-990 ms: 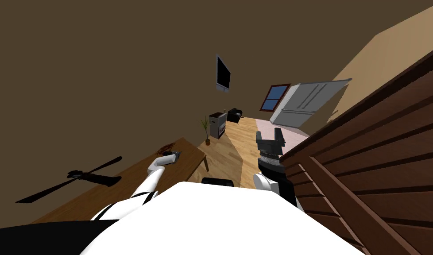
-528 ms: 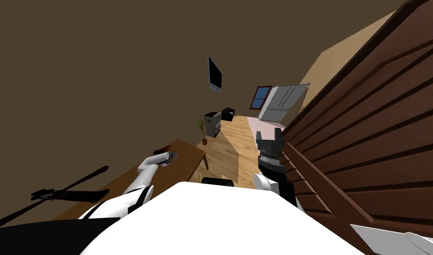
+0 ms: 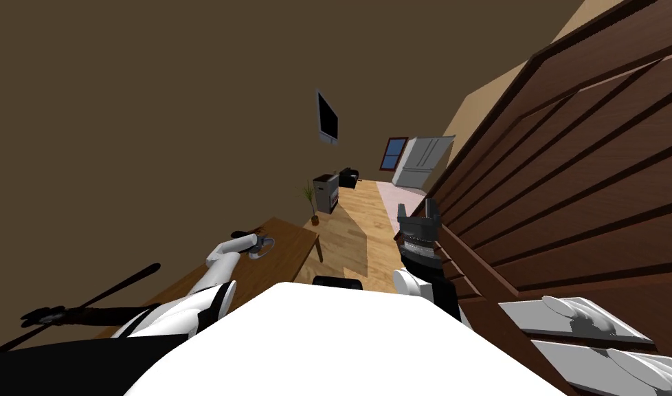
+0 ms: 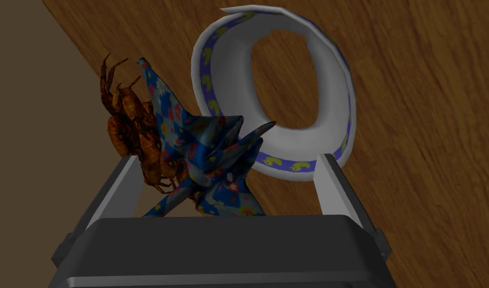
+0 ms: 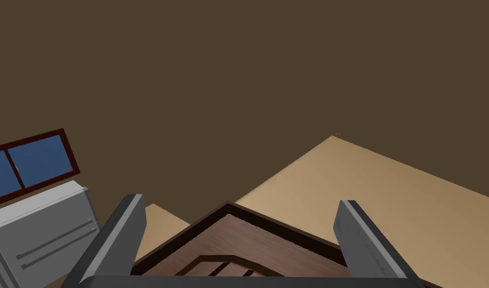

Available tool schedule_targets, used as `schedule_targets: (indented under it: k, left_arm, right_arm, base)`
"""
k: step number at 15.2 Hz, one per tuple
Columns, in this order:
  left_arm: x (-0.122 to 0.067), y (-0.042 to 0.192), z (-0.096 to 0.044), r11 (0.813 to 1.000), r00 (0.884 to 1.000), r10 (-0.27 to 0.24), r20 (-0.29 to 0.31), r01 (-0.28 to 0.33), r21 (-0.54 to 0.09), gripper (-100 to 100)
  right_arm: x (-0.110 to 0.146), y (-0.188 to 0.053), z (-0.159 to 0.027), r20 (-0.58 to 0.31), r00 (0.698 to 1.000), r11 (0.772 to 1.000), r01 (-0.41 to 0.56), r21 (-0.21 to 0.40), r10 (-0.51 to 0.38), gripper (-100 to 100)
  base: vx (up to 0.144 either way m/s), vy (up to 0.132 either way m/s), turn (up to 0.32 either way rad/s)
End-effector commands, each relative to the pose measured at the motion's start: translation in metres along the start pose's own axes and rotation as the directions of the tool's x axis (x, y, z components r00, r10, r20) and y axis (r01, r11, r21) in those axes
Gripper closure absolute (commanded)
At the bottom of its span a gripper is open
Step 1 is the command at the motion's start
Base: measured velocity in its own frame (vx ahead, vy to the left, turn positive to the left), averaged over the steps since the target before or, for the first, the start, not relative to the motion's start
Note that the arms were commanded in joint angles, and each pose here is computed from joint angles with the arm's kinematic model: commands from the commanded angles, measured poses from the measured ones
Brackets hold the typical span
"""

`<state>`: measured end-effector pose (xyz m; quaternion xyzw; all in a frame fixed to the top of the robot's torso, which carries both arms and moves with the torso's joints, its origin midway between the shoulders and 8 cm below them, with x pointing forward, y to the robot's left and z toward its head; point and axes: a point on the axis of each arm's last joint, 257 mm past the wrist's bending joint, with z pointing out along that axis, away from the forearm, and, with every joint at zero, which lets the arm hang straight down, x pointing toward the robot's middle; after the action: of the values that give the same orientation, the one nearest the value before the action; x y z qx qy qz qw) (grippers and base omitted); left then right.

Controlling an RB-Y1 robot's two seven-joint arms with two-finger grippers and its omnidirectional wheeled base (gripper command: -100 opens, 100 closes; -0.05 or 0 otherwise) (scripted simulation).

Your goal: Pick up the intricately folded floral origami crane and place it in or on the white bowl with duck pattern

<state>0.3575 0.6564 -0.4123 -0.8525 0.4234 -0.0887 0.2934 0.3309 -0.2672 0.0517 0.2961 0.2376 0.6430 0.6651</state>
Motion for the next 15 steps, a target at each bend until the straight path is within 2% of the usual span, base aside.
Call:
schedule_targets:
  k: [1, 3, 12, 15]
  left_arm:
    - [0.0, 0.0, 0.0, 1.0, 1.0, 0.0, 0.0, 0.0, 0.0, -100]
    - [0.0, 0.0, 0.0, 1.0, 1.0, 0.0, 0.0, 0.0, 0.0, -100]
    - [-0.022, -0.047, -0.034, 1.0, 1.0, -0.008, 0.007, 0.008, 0.001, -100]
    - [-0.021, -0.042, -0.031, 1.0, 1.0, -0.008, 0.007, 0.008, 0.001, -100]
  right_arm:
    - [0.0, 0.0, 0.0, 0.0, 1.0, 1.0, 0.0, 0.0, 0.0, 0]
    - [0.0, 0.0, 0.0, 0.0, 1.0, 1.0, 0.0, 0.0, 0.0, 0]
    - [0.0, 0.0, 0.0, 0.0, 1.0, 1.0, 0.0, 0.0, 0.0, 0]
    - [0.0, 0.0, 0.0, 0.0, 1.0, 1.0, 0.0, 0.0, 0.0, 0]
  base:
    - [-0.007, 0.005, 0.0]
    - [0.0, 0.0, 0.0]
    - [-0.02, -0.034, -0.016]
    - [-0.005, -0.009, -0.001]
